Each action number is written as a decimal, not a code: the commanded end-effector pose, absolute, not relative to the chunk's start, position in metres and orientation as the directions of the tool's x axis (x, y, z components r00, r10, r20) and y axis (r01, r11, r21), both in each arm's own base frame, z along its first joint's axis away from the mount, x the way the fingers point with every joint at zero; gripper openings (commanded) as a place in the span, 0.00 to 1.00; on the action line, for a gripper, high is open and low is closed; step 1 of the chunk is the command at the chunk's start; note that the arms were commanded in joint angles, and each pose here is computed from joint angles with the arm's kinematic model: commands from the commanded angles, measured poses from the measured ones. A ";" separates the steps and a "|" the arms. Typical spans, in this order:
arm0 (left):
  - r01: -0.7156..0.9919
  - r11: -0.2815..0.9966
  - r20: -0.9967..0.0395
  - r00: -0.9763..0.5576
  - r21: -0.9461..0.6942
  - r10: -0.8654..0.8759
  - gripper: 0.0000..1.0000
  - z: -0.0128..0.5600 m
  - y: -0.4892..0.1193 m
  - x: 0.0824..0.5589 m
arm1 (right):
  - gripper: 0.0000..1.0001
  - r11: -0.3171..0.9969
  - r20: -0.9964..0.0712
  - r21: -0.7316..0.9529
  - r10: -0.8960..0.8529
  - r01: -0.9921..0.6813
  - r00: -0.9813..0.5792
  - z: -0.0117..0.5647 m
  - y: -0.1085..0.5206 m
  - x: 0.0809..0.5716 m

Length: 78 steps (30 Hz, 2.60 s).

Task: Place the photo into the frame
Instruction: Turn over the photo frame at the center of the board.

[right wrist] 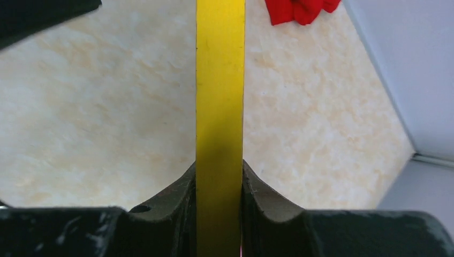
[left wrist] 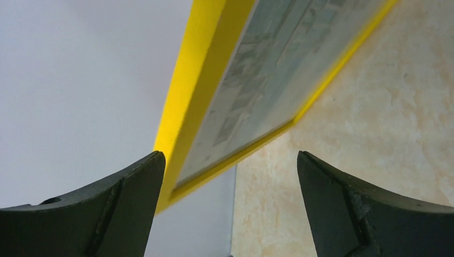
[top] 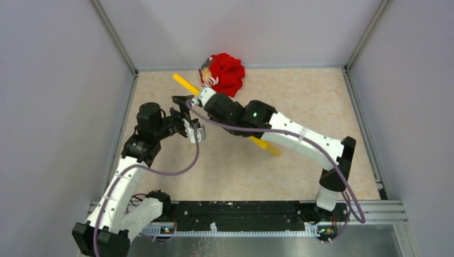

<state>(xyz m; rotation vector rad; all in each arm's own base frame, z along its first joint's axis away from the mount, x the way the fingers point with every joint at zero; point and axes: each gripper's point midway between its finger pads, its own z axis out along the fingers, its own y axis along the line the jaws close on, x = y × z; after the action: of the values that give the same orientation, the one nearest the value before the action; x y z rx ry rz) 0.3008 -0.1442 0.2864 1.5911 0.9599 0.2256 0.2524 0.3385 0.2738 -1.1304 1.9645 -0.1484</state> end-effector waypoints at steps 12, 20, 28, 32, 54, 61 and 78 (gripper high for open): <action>0.634 0.356 -0.688 0.407 0.686 0.601 0.99 0.328 -0.144 0.309 | 0.00 0.812 -0.822 0.234 -0.129 -0.535 -0.555 0.375 0.310 0.312; 0.705 0.403 -0.749 0.275 0.583 0.603 0.99 0.304 -0.136 0.317 | 0.00 0.784 -0.695 0.533 0.191 -0.318 -0.693 0.317 0.232 0.319; 0.747 0.435 -0.774 0.165 0.503 0.612 0.99 0.277 -0.133 0.322 | 0.00 0.765 -0.600 0.609 0.271 -0.210 -0.752 0.236 0.201 0.273; 0.771 0.478 -0.782 0.041 0.421 0.623 0.99 0.252 -0.127 0.328 | 0.00 0.739 -0.581 0.650 0.333 -0.177 -0.743 0.197 0.197 0.261; 0.723 0.680 -0.793 -0.341 0.122 0.505 0.99 0.173 -0.076 0.342 | 0.12 0.838 -0.665 0.536 0.341 -0.106 -0.665 0.076 0.168 0.280; 0.700 0.712 -0.783 -0.412 0.057 0.467 0.99 0.151 -0.064 0.344 | 0.47 0.884 -0.649 0.465 0.306 -0.045 -0.696 0.049 0.157 0.283; 0.500 0.866 -0.816 -0.506 -0.013 0.280 0.99 0.138 -0.035 0.380 | 0.99 0.947 -0.928 0.154 0.237 0.282 -0.288 0.164 0.040 0.321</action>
<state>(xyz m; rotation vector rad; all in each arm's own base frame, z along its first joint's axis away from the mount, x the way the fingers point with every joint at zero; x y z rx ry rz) 0.3599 -0.0447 0.1411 0.7232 2.1468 -0.3317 0.3070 0.1036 0.1059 0.2982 2.1257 0.2782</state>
